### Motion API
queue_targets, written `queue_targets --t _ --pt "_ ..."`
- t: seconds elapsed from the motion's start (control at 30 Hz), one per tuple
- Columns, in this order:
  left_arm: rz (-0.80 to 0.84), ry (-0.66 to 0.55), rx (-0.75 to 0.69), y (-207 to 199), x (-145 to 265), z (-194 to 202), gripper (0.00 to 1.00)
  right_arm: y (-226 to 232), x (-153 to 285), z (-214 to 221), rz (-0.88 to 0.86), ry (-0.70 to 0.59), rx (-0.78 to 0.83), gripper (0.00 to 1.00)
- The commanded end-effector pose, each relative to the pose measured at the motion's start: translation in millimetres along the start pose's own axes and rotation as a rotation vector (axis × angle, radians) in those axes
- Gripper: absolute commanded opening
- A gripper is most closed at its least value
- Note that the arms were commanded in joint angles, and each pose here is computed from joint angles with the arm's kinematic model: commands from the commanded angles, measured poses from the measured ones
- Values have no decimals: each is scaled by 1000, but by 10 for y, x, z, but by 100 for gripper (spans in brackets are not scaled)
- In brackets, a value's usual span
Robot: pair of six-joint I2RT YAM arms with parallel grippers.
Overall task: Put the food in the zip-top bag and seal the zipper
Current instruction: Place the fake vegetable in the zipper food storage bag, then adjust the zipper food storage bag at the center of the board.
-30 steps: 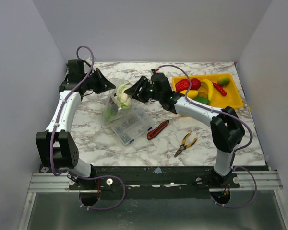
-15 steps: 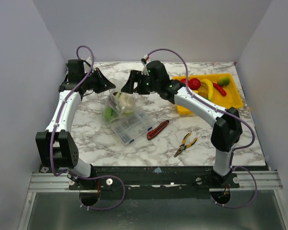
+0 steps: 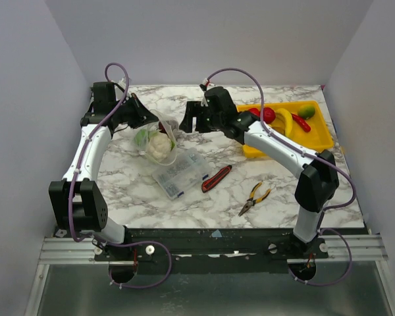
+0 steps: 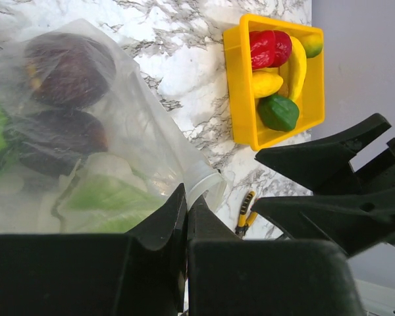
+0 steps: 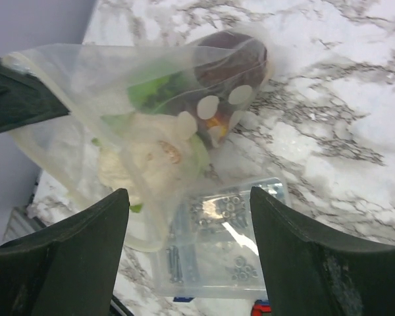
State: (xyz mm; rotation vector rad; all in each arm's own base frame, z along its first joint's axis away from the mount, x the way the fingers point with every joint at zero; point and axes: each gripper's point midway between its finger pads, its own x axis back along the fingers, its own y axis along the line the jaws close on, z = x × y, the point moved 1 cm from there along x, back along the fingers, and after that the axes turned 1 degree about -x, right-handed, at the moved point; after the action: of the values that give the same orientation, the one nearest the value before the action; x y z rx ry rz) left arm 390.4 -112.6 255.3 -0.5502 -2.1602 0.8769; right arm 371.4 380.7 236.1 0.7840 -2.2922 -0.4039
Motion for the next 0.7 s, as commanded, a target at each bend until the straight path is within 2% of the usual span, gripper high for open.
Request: queue_targets --t 0.0,0.1,0.23,0.43,0.67 --pt "53 -19 -24 -157 93 -45 0 -234 42 175 71 23 21 73" --pt "54 -18 -23 -150 86 -43 0 -81 29 359 -15 56 -2 73" --pt "53 -18 -23 -147 83 -43 0 187 156 461 -98 -20 25 77" --pt "50 -14 -19 -131 66 -41 0 268 166 666 -168 -53 -72 78" --pt "68 -9 -18 -167 79 -33 0 374 -232 863 -223 36 -162 58"
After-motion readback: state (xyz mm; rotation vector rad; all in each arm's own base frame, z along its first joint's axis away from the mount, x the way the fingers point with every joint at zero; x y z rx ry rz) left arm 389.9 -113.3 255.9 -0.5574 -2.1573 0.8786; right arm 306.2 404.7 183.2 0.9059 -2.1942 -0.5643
